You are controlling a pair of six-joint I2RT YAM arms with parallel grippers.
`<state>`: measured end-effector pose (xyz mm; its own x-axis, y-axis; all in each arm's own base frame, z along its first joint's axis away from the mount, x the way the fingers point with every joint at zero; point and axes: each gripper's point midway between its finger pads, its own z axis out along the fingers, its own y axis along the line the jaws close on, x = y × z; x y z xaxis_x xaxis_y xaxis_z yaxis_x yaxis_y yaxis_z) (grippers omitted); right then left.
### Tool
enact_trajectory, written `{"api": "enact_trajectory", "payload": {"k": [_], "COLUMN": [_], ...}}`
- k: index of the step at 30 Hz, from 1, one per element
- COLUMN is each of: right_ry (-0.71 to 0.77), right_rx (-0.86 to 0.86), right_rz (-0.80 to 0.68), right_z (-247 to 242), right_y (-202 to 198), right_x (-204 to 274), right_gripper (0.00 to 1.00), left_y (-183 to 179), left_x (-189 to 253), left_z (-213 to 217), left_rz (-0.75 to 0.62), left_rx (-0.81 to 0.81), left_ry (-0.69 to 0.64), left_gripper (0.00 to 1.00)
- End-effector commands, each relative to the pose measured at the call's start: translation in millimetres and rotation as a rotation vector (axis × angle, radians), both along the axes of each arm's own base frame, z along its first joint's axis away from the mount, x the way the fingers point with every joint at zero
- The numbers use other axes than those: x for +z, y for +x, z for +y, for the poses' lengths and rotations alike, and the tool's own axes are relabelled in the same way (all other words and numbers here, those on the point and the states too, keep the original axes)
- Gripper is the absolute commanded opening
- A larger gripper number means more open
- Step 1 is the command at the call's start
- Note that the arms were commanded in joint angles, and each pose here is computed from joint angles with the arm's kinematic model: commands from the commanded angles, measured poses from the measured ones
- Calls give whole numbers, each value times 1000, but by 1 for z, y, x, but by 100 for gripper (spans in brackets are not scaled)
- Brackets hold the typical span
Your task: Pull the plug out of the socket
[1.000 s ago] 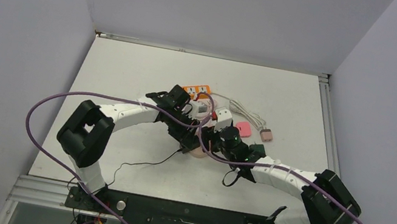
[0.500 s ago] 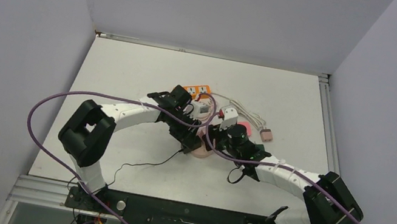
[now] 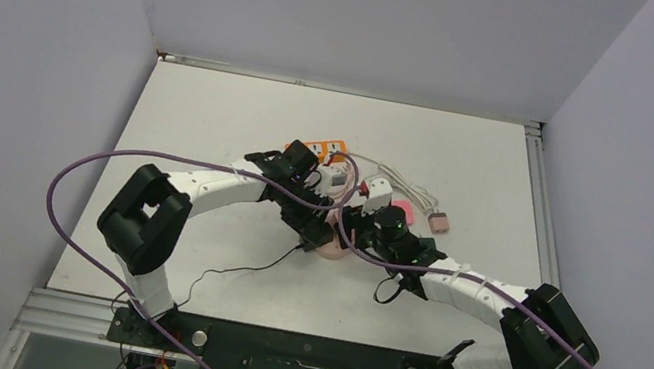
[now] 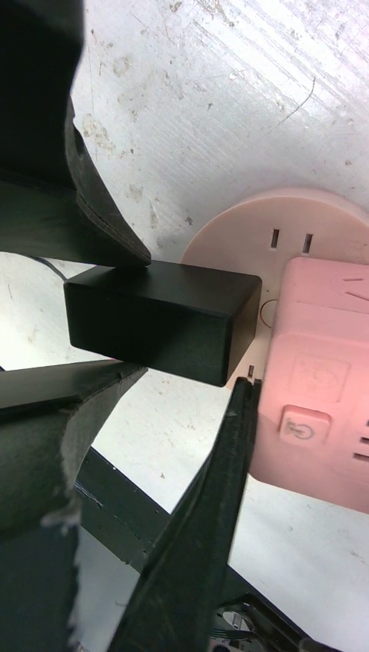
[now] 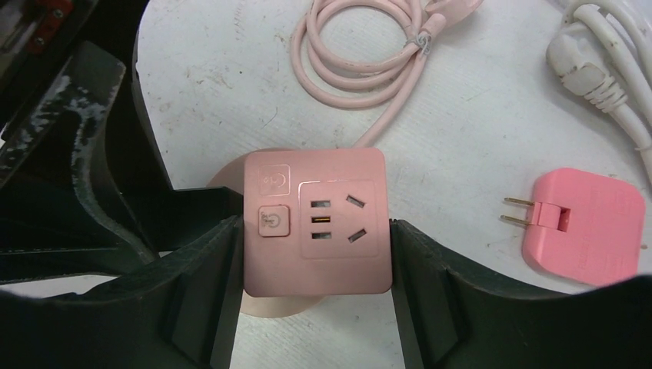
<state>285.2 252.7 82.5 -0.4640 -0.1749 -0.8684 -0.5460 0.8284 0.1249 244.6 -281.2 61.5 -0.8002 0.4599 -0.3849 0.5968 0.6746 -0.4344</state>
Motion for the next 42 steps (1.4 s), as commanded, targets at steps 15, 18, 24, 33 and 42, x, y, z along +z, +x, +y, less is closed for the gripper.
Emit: {"api": "enact_trajectory", "payload": {"k": [15,18,24,33,42], "right_ry": [-69,-55,-37,-14,91], "right_rx": [-45,-25,27,0,-37], "right_rz": [-211,-222,-225,-222,-153], "right_z": [1,2,8,5,-12], "right_y": [-4,-7,-13,-10,4], "right_x": [41,44,45,51,53], "right_gripper": [5,5,5,5,5], "left_y": [3,3,3,4,4], "left_x": [-21,-21,-22,-23,-23], "left_z": [23,23,24,25,25], "left_rz": [31,32,30,28,26], "left_rx": [52,52,54,55,54], "left_ry": [127,128,134,140,142], "left_gripper": [0,0,0,0,0]}}
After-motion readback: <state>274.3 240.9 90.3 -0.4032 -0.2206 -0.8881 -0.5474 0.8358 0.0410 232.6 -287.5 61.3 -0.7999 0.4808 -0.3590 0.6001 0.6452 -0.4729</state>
